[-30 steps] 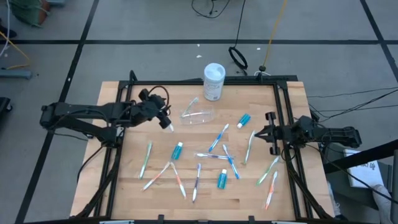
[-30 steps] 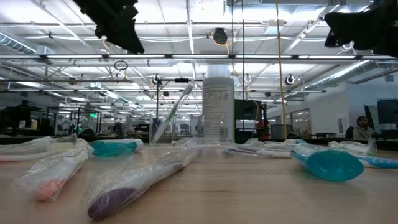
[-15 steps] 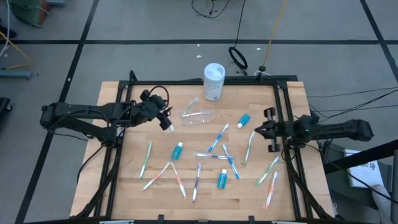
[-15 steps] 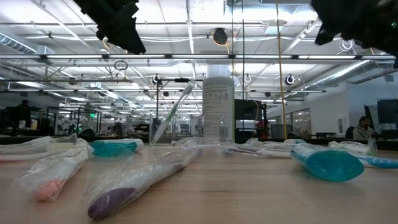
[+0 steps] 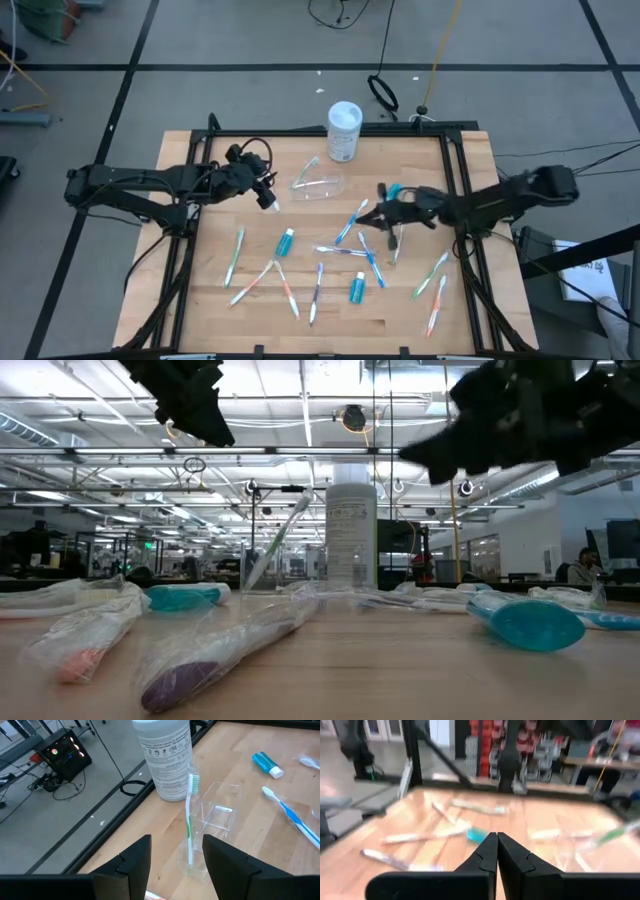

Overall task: Pick & Place toothbrushing station
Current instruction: Put the blue mouthwash into the transparent organizer

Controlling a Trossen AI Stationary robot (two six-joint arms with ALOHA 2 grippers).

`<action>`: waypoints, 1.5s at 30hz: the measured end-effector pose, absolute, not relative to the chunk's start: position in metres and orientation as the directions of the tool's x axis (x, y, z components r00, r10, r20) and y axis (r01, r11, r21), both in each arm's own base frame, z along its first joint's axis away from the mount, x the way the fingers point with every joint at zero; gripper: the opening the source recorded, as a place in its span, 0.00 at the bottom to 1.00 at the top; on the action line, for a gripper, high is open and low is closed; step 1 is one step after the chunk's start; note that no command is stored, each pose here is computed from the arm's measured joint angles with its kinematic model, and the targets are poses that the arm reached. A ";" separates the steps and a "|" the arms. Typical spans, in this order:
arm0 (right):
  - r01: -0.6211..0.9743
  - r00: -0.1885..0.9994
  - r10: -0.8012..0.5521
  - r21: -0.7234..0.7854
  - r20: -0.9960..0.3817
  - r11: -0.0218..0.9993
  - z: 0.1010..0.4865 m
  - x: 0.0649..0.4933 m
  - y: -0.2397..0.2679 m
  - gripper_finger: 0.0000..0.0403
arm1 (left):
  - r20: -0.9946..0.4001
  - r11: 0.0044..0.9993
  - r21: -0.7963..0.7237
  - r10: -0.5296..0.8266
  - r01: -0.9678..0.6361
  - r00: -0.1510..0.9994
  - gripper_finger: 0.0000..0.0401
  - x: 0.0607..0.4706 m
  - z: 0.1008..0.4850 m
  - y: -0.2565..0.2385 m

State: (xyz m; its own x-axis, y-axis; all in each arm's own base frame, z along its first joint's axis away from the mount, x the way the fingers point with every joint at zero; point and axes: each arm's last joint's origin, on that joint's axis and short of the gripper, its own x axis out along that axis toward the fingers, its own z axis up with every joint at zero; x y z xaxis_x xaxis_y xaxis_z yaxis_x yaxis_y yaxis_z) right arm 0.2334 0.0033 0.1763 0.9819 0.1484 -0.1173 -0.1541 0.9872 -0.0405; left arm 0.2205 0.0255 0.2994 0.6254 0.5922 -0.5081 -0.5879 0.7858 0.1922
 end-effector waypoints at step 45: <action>-0.046 0.970 0.018 -0.110 -0.242 0.993 0.143 0.248 -0.001 0.01 | -0.940 0.714 -0.191 0.066 -0.674 0.336 0.46 0.293 0.161 -0.008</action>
